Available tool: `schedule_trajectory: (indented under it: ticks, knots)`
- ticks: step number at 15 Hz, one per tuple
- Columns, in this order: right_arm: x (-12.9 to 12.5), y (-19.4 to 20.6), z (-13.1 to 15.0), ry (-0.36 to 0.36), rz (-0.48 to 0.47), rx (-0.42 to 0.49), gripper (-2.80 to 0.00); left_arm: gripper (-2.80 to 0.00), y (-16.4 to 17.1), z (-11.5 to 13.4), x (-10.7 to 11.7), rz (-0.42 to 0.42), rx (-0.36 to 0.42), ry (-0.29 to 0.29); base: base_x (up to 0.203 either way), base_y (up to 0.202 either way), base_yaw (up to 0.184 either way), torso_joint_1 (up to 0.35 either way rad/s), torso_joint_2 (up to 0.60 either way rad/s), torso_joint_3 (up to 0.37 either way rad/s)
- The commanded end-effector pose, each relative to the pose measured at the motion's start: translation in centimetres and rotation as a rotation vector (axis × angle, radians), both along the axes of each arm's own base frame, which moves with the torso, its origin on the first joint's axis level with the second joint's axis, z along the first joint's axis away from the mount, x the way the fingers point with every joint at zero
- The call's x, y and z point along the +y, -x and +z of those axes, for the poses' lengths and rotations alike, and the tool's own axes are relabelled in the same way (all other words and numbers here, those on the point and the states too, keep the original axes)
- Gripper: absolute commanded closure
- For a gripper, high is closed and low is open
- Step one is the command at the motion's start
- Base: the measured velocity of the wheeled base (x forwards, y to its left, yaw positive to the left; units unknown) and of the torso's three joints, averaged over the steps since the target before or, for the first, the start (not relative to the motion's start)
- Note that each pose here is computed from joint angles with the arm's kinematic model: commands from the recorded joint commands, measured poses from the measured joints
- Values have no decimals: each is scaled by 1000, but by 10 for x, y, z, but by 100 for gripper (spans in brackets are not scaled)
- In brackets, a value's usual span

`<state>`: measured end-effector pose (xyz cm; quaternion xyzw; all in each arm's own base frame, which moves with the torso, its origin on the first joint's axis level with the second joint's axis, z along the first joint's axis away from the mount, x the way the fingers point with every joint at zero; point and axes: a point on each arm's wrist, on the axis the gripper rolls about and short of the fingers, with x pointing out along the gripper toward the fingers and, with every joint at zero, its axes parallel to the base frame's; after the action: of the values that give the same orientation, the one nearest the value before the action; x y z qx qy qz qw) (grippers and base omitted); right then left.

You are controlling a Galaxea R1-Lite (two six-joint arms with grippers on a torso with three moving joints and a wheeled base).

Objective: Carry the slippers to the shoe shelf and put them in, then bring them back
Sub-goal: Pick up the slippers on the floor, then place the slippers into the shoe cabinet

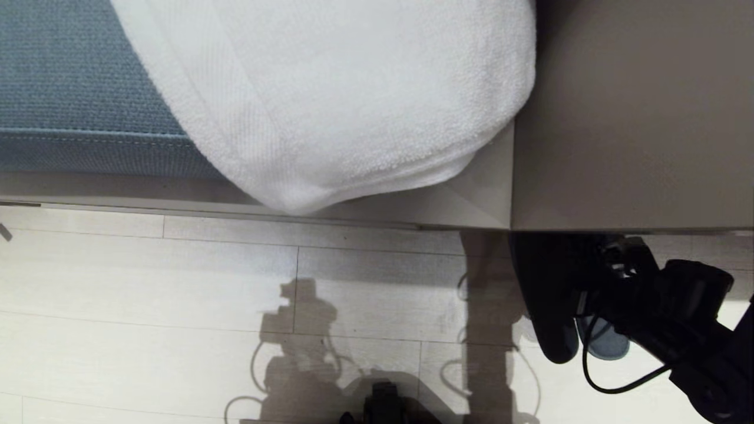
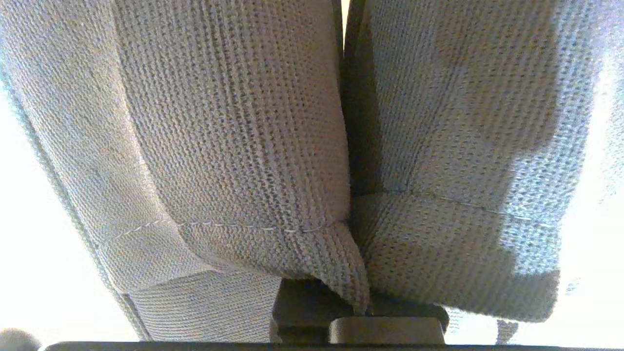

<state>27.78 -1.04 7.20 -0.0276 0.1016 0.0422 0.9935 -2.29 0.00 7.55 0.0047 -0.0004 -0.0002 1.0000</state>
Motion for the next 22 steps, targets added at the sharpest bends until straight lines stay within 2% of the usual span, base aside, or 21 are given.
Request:
schedule_trajectory:
  ticks: [1, 6, 9, 13, 18, 22]
  knots:
    - [3, 27, 11, 3, 11, -10, 0, 0, 0, 0, 0, 0, 1, 0, 0, 0, 0, 0, 0, 0]
    - [6, 57, -9, 22, 31, 107, 0, 0, 0, 0, 0, 0, 1, 2, 0, 0, 0, 0, 0, 0]
    - [10, 70, -7, 23, 51, 120, 0, 0, 0, 0, 0, 0, 1, 2, 0, 0, 0, 0, 0, 0]
    - [12, 79, 10, 29, 54, 38, 0, 0, 0, 0, 0, 0, 1, 5, 0, 0, 0, 0, 0, 0]
    - [12, 81, 15, 31, 54, 10, 0, 0, 0, 0, 0, 0, 1, 6, 0, 0, 0, 0, 0, 0]
    - [12, 88, 29, 35, 52, -60, 0, 0, 0, 0, 0, 0, 1, 6, 0, 0, 0, 0, 0, 0]
